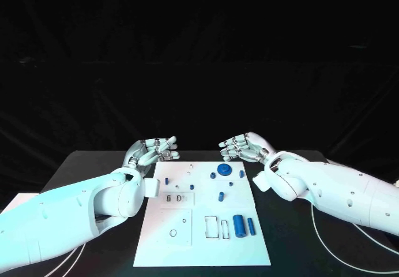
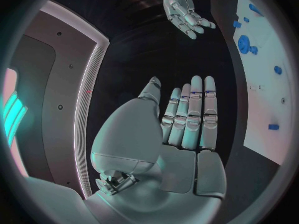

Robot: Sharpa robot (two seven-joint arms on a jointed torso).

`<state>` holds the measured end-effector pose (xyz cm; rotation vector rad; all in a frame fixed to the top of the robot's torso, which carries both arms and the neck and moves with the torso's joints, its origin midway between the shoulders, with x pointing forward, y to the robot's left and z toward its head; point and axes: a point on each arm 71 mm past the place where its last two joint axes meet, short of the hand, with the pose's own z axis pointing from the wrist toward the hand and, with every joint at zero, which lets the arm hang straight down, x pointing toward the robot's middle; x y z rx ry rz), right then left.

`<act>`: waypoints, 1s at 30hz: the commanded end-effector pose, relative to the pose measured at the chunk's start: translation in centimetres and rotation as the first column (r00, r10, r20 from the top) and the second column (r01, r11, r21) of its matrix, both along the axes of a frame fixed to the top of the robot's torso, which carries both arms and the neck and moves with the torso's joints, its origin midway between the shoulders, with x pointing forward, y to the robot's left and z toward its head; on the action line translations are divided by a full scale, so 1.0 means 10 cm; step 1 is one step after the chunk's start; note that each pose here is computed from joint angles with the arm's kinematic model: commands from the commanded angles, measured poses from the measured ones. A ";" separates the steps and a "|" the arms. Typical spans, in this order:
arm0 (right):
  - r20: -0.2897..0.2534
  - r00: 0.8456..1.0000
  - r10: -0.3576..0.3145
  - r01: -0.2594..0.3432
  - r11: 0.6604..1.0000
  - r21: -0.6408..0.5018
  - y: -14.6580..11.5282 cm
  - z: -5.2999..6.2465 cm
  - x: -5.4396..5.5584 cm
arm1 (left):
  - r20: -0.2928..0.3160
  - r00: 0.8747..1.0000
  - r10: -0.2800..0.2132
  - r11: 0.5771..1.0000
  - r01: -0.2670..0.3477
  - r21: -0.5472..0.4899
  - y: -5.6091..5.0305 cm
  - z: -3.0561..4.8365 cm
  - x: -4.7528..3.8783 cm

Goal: Assemble the parts on the task board

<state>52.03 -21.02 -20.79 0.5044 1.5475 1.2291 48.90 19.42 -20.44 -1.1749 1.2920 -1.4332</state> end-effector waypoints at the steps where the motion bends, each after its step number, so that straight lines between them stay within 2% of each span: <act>1: 0.134 0.990 0.039 -0.011 0.978 -0.206 0.03 0.07 0.01 | 0.002 0.999 -0.044 0.999 0.044 -0.014 -0.03 0.053 -0.046; 4: 0.187 0.979 0.075 -0.016 0.954 -0.298 0.05 0.12 0.03 | 0.003 0.998 -0.057 0.998 0.058 -0.022 -0.02 0.099 -0.087; 7: 0.224 0.967 0.122 -0.023 0.916 -0.400 0.09 0.17 0.04 | -0.006 0.997 -0.074 0.996 0.073 -0.043 -0.03 0.140 -0.141; 10: 0.243 0.954 0.173 -0.024 0.858 -0.513 0.15 0.20 0.05 | -0.017 0.995 -0.096 0.993 0.095 -0.068 -0.07 0.183 -0.209; 13: 0.233 0.948 0.217 -0.027 0.785 -0.619 0.21 0.22 0.06 | -0.032 0.993 -0.117 0.989 0.113 -0.099 -0.12 0.217 -0.277; 14: 0.230 0.947 0.223 -0.026 0.770 -0.638 0.22 0.22 0.06 | -0.035 0.992 -0.120 0.988 0.116 -0.105 -0.13 0.222 -0.288; 18: 0.225 0.942 0.249 0.001 0.669 -0.744 0.28 0.25 0.08 | -0.045 0.988 -0.148 0.981 0.141 -0.134 -0.21 0.270 -0.362; 21: 0.239 0.938 0.253 0.035 0.614 -0.788 0.31 0.29 0.09 | -0.047 0.985 -0.167 0.976 0.159 -0.148 -0.24 0.299 -0.396; 24: 0.254 0.933 0.255 0.065 0.575 -0.816 0.34 0.33 0.10 | -0.048 0.983 -0.177 0.973 0.168 -0.158 -0.25 0.315 -0.399; 30: 0.275 0.925 0.264 0.097 0.534 -0.840 0.40 0.40 0.11 | -0.052 0.981 -0.186 0.970 0.174 -0.171 -0.26 0.323 -0.391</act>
